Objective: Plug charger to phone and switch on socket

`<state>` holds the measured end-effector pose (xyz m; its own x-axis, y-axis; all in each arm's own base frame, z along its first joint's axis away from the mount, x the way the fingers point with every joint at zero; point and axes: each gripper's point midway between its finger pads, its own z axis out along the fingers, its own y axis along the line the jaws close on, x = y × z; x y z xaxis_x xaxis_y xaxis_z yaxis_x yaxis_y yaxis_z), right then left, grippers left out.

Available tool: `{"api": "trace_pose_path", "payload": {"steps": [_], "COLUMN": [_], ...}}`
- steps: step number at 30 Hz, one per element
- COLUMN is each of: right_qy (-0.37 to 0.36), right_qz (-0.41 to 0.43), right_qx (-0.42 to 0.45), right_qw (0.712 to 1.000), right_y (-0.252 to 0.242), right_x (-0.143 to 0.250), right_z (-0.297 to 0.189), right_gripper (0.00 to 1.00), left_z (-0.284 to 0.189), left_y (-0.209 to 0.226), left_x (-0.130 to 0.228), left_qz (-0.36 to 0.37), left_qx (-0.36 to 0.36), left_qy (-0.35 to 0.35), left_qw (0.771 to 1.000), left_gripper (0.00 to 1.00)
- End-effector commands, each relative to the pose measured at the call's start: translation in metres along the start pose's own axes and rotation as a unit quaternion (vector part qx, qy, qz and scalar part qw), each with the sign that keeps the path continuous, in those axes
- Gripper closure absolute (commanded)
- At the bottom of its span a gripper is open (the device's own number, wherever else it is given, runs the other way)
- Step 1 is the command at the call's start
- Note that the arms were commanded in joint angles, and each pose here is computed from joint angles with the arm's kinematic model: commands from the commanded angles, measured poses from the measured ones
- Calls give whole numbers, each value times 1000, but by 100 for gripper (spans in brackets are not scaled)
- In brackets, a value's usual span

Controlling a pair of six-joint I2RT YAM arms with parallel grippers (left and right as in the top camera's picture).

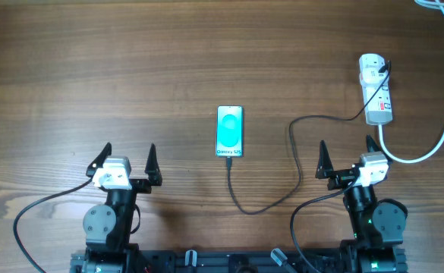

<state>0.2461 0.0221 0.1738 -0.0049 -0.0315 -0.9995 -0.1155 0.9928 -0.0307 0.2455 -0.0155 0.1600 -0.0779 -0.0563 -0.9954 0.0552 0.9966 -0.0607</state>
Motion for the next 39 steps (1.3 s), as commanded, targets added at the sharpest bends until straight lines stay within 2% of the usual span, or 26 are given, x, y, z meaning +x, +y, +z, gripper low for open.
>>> {"api": "trace_pose_path", "payload": {"steps": [1, 39], "right_qy": [-4, -4], "right_qz": [2, 2], "right_qx": [3, 3], "right_qw": [1000, 1000], "right_y": [0, 0], "right_x": [-1, -1], "right_z": [0, 0], "right_gripper": [0, 0], "left_z": [0, 0], "left_y": [1, -3], "left_x": [3, 3], "left_qz": [8, 8], "left_qx": [-2, 10], "left_qy": [-1, -1], "left_qw": [1000, 1000], "left_gripper": [0, 0]}}
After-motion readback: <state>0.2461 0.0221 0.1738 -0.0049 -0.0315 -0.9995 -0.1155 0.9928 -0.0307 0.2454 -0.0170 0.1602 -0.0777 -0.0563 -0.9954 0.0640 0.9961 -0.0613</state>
